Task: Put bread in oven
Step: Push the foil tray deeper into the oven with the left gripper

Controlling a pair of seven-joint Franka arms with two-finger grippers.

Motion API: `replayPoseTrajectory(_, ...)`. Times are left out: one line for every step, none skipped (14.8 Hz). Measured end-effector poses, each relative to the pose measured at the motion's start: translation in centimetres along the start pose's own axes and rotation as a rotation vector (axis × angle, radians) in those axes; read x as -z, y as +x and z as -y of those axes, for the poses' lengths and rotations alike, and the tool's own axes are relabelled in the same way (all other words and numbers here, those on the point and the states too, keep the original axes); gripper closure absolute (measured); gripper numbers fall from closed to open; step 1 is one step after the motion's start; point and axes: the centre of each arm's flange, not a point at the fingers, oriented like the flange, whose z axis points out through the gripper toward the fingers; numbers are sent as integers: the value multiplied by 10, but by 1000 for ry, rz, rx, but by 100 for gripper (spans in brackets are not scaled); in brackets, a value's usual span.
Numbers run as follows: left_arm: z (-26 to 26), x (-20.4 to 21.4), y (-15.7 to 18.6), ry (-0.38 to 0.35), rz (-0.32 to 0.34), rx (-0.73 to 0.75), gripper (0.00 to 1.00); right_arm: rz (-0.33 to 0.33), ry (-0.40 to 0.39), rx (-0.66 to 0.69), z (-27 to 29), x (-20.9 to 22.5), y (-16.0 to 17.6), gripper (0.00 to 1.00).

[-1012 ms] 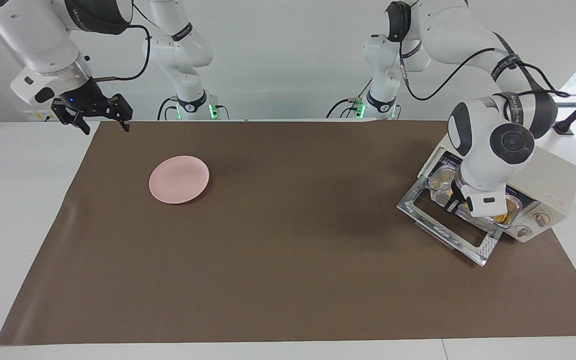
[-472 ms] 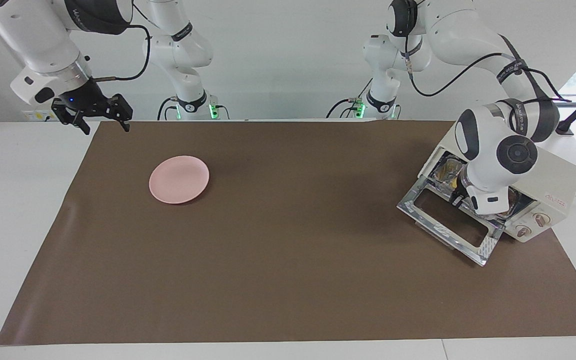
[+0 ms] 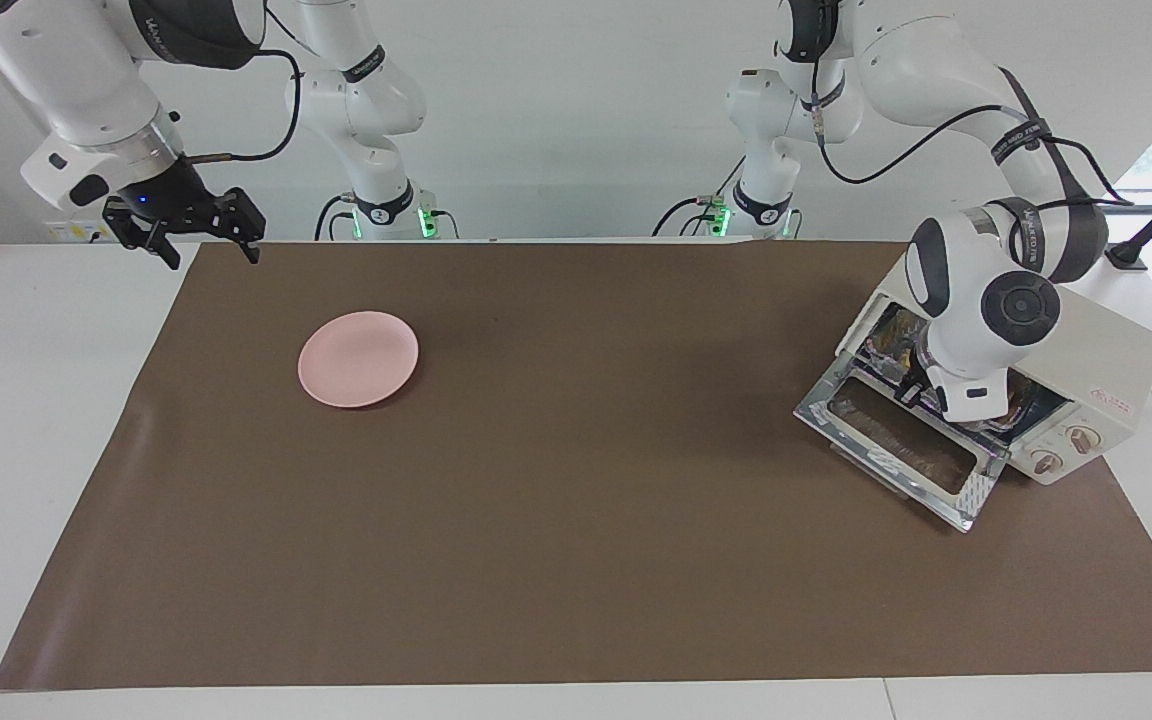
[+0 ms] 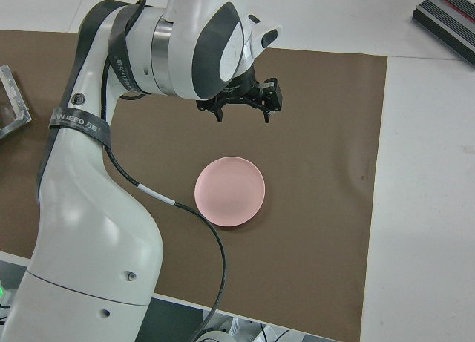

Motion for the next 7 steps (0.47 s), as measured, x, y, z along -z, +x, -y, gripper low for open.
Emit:
replayPoseTrajectory(1,-4,-1,-3,1,-2,99,0,0,0,0,0,0,0)
replayPoseTrajectory(2,-5,-2,-5,2,-3,99,0,0,0,0,0,0,0)
replayPoseTrajectory(3,-6,-3,-6,2,-4,99,0,0,0,0,0,0,0)
replayPoseTrajectory(4,-5,-4,-8,1,-5,99,0,0,0,0,0,0,0)
replayPoseTrajectory(4,-4,-4,-11,-2,-6,98,0,0,0,0,0,0,0)
replayPoseTrajectory(4,-4,-3,-16,-7,-7,92,0,0,0,0,0,0,0)
replayPoseTrajectory(3,-3,-2,-24,-16,-7,81,0,0,0,0,0,0,0)
